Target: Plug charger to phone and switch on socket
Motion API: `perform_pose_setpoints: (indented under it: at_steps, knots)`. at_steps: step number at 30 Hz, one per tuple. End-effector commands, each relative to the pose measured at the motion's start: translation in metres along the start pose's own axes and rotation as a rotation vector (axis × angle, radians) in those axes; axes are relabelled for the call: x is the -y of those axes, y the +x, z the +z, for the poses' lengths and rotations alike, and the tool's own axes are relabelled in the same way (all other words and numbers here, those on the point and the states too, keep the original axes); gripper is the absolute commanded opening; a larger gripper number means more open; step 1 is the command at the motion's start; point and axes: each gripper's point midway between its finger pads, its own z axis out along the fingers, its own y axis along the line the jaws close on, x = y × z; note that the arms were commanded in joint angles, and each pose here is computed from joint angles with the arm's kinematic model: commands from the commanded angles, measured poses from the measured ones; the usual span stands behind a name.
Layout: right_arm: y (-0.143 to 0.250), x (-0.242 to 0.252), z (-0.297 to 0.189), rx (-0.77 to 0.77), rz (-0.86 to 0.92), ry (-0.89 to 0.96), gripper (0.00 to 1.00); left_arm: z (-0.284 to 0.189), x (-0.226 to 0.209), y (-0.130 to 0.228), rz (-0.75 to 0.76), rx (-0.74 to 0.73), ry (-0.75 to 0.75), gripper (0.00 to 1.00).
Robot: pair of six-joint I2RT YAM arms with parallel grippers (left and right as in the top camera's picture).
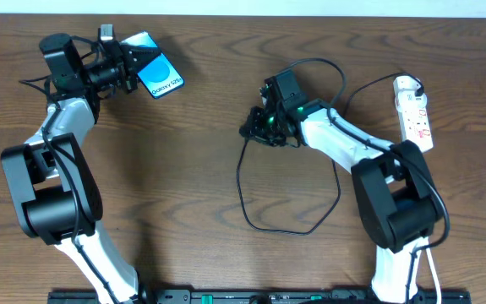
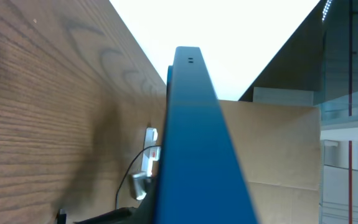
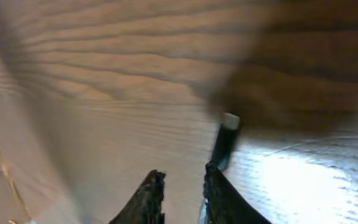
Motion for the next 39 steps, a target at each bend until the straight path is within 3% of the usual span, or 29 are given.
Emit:
perform_pose_setpoints:
  at_steps: [1, 15, 39]
  knots:
    - [-0.003, 0.006, 0.005, -0.006, 0.05, 0.011, 0.19, -0.003, 0.01, 0.0, 0.026, -0.001, 0.012, 0.07]
    - [-0.009, 0.019, 0.008, 0.034, 0.064, 0.075, 0.27, -0.003, 0.01, 0.0, 0.026, -0.002, 0.012, 0.07]
    - [0.01, 0.018, 0.031, -0.006, 0.109, 0.092, 0.26, -0.003, 0.01, 0.001, 0.026, -0.009, 0.014, 0.08]
